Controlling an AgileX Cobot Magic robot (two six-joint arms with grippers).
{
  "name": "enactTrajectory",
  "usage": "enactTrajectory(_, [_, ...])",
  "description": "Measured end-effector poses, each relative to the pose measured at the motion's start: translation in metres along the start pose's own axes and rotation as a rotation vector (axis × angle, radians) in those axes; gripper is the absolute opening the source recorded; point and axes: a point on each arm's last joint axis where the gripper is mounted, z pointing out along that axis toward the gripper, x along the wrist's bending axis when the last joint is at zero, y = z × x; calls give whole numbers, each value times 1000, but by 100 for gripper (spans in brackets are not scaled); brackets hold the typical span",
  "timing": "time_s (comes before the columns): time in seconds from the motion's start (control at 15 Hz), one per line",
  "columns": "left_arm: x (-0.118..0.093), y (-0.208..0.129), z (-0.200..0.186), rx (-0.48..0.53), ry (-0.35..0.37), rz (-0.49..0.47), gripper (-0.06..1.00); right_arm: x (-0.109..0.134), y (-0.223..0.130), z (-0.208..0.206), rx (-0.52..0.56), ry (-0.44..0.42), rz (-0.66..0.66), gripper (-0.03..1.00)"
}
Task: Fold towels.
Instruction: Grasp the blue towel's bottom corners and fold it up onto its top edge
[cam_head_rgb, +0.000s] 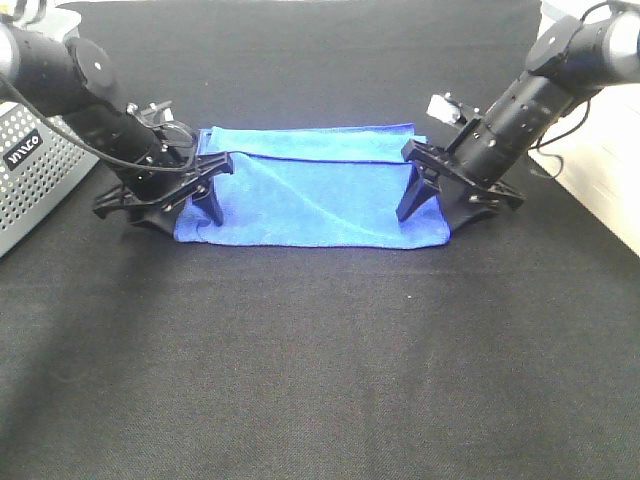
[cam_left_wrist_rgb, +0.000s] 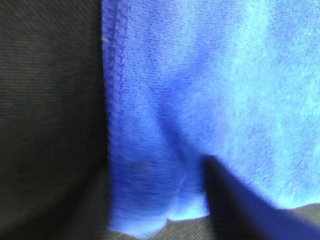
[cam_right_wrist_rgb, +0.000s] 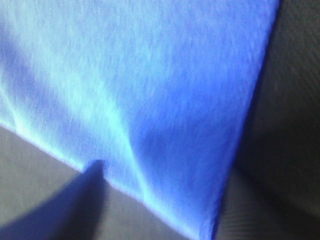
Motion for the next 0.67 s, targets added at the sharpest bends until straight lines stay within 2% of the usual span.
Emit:
enactTrajectory(0.13, [1, -1, 4, 4, -3, -8, 11, 0, 1, 0, -13, -3, 4, 27])
enactTrajectory(0.2, [1, -1, 4, 4, -3, -8, 11, 0, 1, 0, -13, -3, 4, 27])
enactTrajectory(0.27, [1, -1, 4, 4, -4, 2, 3, 0, 1, 0, -14, -3, 12, 13])
enactTrajectory(0.33, [1, -1, 4, 13, -1, 12, 2, 0, 1, 0, -15, -4, 31, 2])
enactTrajectory(0.67, [4, -15, -23, 151, 101, 131, 2, 6, -9, -14, 53, -13, 38, 0])
